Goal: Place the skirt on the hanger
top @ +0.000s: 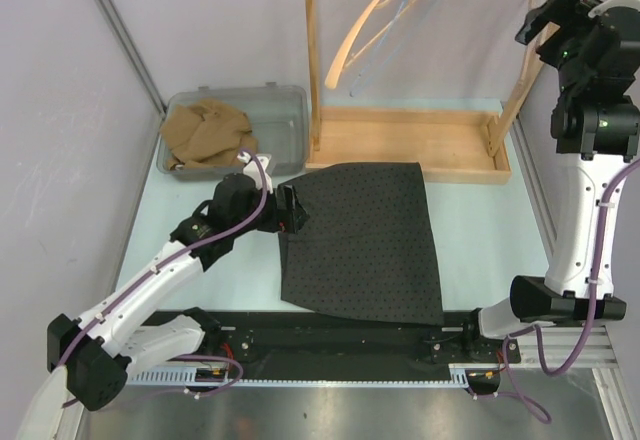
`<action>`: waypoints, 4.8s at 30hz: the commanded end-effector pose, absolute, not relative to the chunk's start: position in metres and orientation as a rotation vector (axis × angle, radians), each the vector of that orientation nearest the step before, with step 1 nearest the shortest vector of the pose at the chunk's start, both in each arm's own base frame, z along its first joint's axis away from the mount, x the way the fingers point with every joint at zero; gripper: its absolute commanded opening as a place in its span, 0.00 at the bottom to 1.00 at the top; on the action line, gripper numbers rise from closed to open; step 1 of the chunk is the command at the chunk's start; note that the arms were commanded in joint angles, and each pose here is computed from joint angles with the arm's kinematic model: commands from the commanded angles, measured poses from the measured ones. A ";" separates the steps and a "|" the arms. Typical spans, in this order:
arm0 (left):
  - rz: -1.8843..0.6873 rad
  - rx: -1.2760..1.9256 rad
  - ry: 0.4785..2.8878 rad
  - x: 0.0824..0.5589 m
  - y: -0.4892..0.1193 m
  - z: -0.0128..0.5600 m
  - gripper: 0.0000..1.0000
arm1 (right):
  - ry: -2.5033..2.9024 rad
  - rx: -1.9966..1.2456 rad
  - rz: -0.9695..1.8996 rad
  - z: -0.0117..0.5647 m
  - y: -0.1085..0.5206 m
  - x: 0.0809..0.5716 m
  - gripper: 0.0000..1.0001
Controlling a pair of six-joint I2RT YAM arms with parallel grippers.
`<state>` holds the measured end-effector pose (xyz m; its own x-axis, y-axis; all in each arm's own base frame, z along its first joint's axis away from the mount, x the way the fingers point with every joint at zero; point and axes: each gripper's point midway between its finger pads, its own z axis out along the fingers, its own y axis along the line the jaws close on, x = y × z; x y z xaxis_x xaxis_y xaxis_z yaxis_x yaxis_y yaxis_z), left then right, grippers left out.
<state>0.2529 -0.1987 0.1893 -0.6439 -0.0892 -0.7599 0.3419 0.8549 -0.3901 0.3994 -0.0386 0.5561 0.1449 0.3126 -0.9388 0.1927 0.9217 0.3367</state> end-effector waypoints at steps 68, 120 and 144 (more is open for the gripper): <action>-0.816 0.231 2.098 0.287 -0.220 0.225 0.99 | 1.756 0.128 0.496 0.451 0.075 0.346 0.00; -1.445 -0.156 1.693 0.261 -0.243 0.271 0.00 | 1.896 0.176 1.518 0.348 0.317 0.242 0.00; -1.470 -0.070 1.738 0.233 -0.241 0.289 0.00 | 1.570 -0.100 1.551 0.370 0.364 0.271 0.00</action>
